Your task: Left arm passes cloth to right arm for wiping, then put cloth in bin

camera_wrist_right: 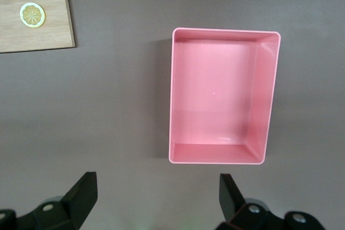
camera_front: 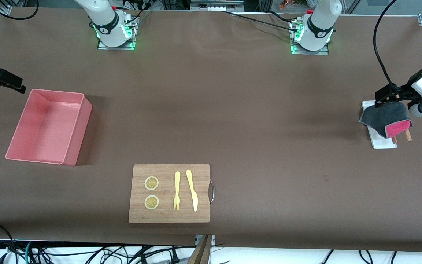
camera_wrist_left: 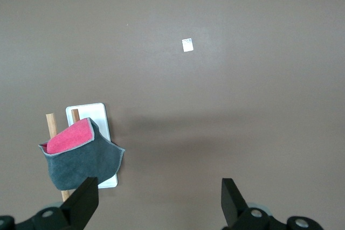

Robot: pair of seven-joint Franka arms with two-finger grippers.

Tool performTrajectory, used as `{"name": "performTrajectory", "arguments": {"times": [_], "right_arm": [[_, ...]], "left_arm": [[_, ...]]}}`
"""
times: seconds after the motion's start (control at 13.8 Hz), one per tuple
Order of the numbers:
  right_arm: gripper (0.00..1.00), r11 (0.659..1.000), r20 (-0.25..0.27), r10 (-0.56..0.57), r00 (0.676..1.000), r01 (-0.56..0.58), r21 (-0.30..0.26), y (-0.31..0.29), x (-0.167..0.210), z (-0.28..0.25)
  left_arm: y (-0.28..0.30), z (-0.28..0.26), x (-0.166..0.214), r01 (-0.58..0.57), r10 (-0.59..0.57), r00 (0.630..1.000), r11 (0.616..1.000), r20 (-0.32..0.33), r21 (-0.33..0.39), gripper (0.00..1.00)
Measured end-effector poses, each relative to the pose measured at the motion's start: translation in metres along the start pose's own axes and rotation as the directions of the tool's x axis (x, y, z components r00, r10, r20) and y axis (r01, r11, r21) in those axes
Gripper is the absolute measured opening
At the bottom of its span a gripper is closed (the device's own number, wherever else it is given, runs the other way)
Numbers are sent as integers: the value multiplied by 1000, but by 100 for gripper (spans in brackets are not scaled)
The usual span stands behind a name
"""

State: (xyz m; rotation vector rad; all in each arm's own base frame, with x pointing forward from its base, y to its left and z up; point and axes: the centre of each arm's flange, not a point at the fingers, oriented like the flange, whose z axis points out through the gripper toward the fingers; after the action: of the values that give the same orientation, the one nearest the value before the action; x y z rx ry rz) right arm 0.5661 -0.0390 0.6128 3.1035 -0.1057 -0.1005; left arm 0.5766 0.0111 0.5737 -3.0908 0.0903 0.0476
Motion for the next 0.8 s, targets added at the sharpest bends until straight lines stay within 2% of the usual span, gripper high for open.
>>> {"name": "performTrajectory", "arguments": {"times": [0.8], "right_arm": [[100,1000,4,9,1000,-9,20,3,1,3]], "left_arm": [[-1,-1,0,2,-2,1000,1000,-2,0,100]]}}
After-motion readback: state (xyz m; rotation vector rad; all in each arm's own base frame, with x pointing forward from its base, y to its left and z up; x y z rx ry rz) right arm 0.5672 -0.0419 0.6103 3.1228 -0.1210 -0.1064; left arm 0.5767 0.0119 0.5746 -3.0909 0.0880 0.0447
